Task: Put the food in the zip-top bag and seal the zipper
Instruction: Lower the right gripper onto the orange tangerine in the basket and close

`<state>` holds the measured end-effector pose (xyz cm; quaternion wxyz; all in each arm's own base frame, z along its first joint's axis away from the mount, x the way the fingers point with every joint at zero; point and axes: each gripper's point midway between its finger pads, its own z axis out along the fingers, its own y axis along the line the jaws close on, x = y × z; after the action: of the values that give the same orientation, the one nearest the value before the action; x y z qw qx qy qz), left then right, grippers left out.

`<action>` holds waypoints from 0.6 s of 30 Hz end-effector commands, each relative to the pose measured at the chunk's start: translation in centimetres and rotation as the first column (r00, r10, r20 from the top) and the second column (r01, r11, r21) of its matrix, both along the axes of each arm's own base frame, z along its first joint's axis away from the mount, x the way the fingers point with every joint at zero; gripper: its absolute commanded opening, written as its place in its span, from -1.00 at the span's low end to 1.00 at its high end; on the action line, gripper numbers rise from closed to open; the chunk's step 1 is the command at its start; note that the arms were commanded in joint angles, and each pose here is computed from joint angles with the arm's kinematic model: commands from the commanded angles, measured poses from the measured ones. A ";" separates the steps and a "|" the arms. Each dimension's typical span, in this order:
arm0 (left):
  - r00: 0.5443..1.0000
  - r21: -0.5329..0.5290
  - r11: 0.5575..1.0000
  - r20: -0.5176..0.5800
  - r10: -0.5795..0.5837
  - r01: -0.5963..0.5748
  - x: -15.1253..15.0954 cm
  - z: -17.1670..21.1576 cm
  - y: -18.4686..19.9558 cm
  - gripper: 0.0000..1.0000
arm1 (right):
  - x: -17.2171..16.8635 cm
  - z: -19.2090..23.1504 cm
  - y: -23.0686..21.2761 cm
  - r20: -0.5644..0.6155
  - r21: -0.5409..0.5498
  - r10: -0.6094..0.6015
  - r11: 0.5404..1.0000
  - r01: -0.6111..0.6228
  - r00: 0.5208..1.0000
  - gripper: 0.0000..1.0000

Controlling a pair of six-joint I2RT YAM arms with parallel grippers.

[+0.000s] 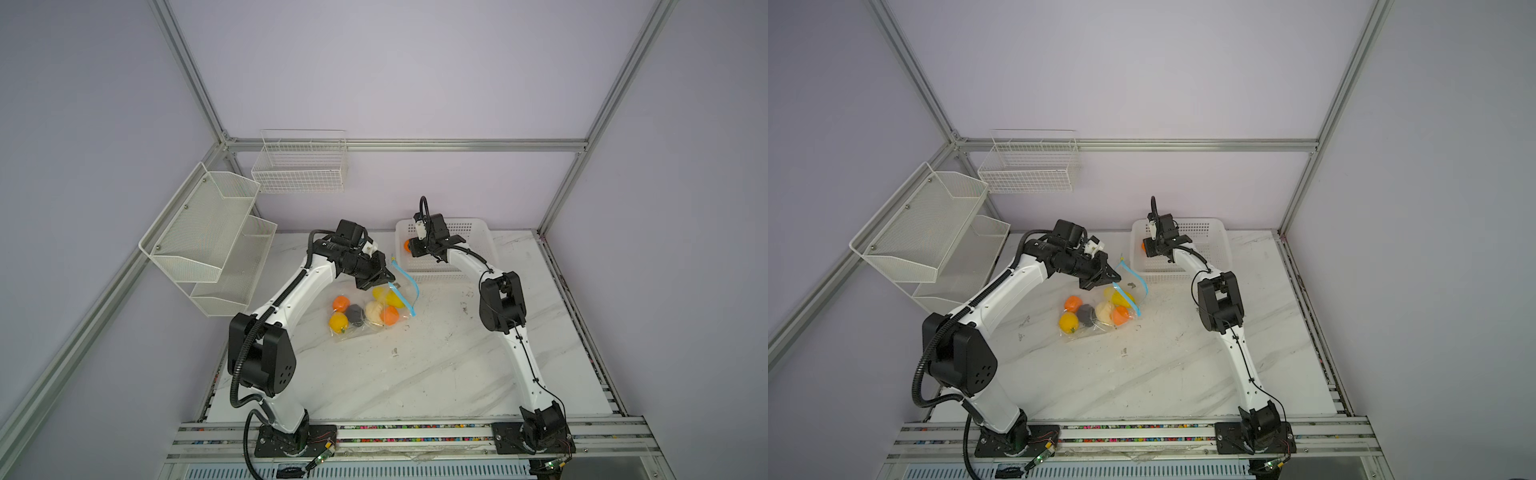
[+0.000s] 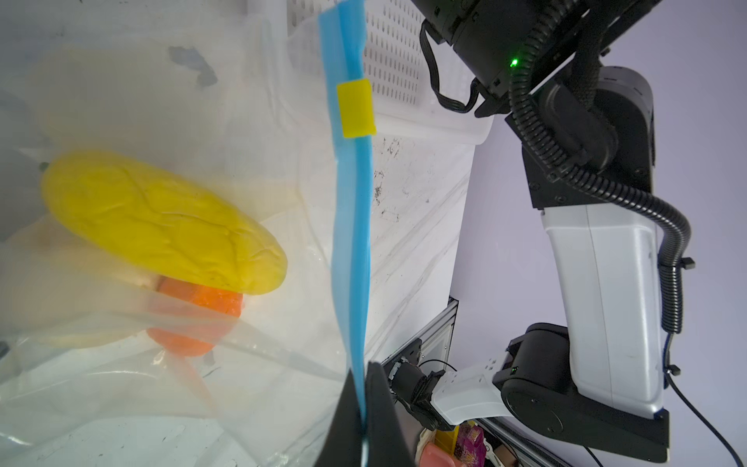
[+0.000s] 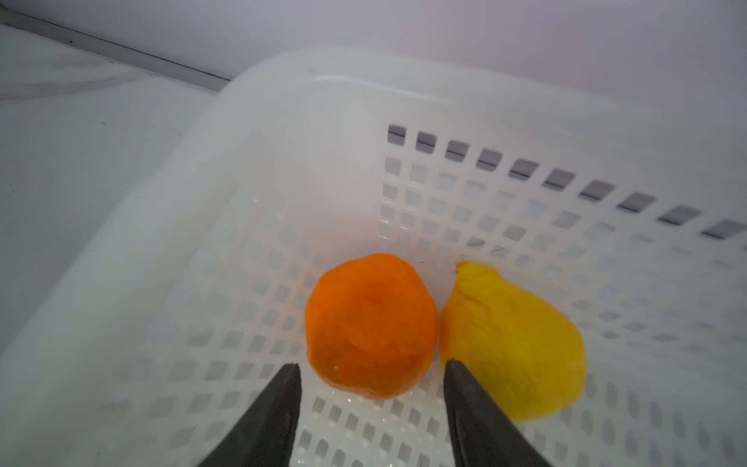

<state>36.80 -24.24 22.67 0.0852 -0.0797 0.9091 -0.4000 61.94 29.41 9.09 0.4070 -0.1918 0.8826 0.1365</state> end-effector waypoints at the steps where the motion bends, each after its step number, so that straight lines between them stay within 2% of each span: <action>1: 1.000 -0.005 1.000 0.026 0.002 -0.002 0.2 0.9 0.2 -1.00 | 0.5 -0.6 0.7 0.004 0.009 0.032 0.999 -0.033 0.999 0.23; 6: 1.000 -0.001 1.000 0.024 0.007 -0.007 0.1 0.9 0.3 -1.00 | 1.3 -1.6 1.2 0.012 0.017 0.037 0.999 -0.037 0.999 0.26; 13: 1.000 0.004 1.000 0.022 0.014 -0.014 0.0 0.9 0.5 -1.00 | 1.6 -2.8 1.0 0.003 0.011 0.031 0.999 -0.031 1.000 0.51; 18: 1.000 0.005 1.000 0.020 0.015 -0.015 0.0 0.8 0.5 -1.00 | 1.7 -3.3 1.1 0.000 0.014 0.024 1.000 -0.024 1.000 0.52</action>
<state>36.86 -24.03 22.46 0.0868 -0.0837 0.9116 -0.3930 63.46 30.34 5.99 0.4060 -0.1960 0.8807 0.1454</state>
